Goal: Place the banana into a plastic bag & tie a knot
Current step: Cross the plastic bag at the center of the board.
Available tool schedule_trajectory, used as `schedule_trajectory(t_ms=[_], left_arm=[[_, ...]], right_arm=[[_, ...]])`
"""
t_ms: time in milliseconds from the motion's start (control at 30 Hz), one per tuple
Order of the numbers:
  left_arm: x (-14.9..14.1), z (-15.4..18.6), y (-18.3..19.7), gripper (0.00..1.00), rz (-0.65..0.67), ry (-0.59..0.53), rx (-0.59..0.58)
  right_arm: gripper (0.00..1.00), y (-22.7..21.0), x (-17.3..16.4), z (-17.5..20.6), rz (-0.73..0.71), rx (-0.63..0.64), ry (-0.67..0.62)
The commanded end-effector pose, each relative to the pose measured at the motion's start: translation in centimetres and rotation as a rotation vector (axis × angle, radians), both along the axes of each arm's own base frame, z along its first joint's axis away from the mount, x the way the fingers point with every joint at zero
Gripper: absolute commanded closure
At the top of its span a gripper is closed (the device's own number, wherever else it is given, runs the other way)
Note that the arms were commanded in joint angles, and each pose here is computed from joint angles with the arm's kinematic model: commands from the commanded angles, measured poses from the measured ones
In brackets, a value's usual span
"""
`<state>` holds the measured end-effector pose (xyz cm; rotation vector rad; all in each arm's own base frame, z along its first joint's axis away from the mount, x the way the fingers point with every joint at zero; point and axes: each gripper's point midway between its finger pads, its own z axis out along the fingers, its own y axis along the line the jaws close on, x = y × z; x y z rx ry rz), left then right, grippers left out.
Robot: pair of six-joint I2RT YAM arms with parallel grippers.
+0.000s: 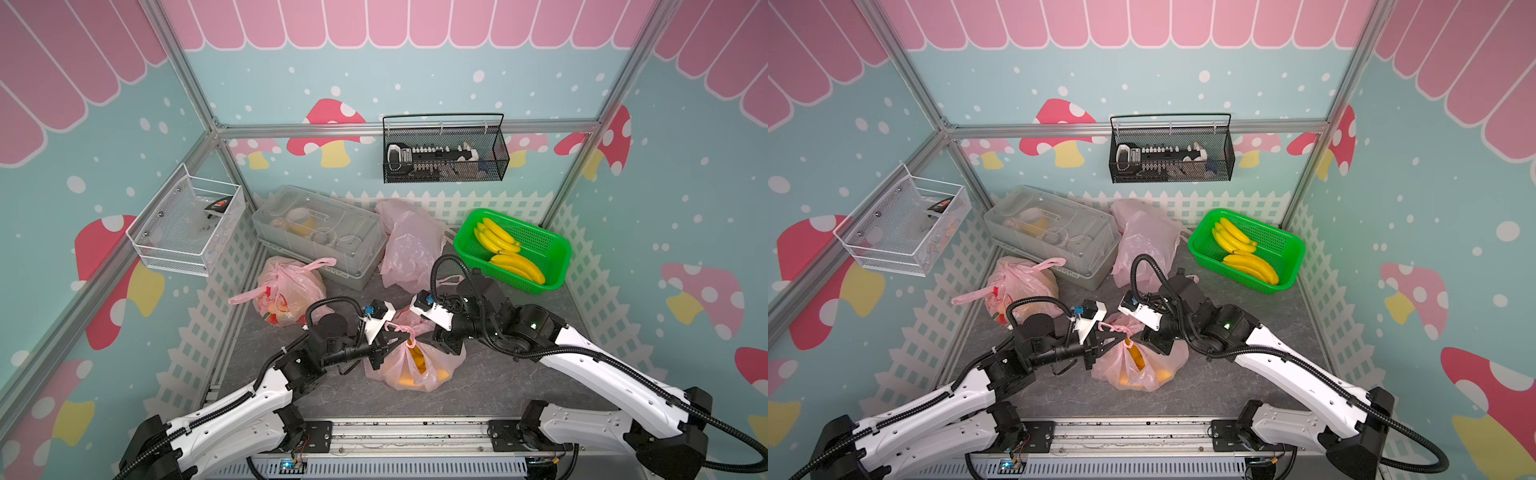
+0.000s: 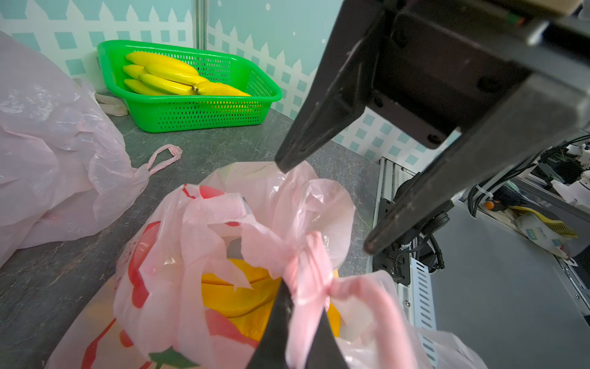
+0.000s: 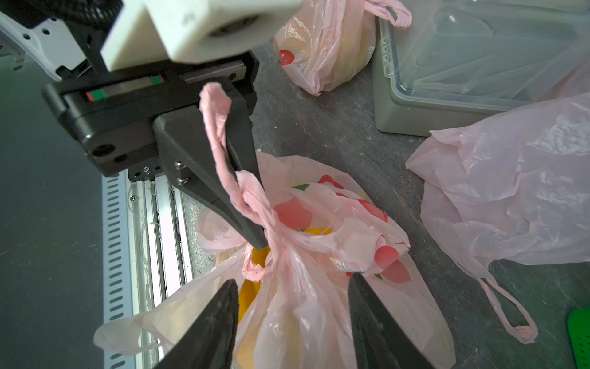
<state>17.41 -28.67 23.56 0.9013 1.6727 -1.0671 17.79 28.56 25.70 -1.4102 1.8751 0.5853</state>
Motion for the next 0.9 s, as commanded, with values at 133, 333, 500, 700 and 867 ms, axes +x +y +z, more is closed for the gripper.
schedule_trajectory(t_ms=[133,333,500,700,867], left_arm=[[-1.4,0.1,-0.4,1.0,-0.072,-0.048,-0.005],[-1.5,0.1,-0.5,1.0,-0.081,-0.057,-0.003],[-1.4,0.2,-0.5,1.0,-0.077,-0.058,0.0],[-1.0,0.4,-0.1,0.97,-0.041,-0.061,-0.001],[-0.2,0.2,0.6,0.79,0.033,-0.045,0.01]], right_arm=[[0.5,1.5,-0.8,-1.6,0.129,-0.029,0.035],[0.66,2.2,-1.3,-2.7,0.165,-0.039,0.09],[0.91,2.4,-0.7,-3.7,0.138,-0.073,0.108],[1.0,1.7,1.0,-3.4,0.043,-0.095,0.052],[1.0,1.2,2.4,-1.7,-0.054,-0.047,-0.02]])
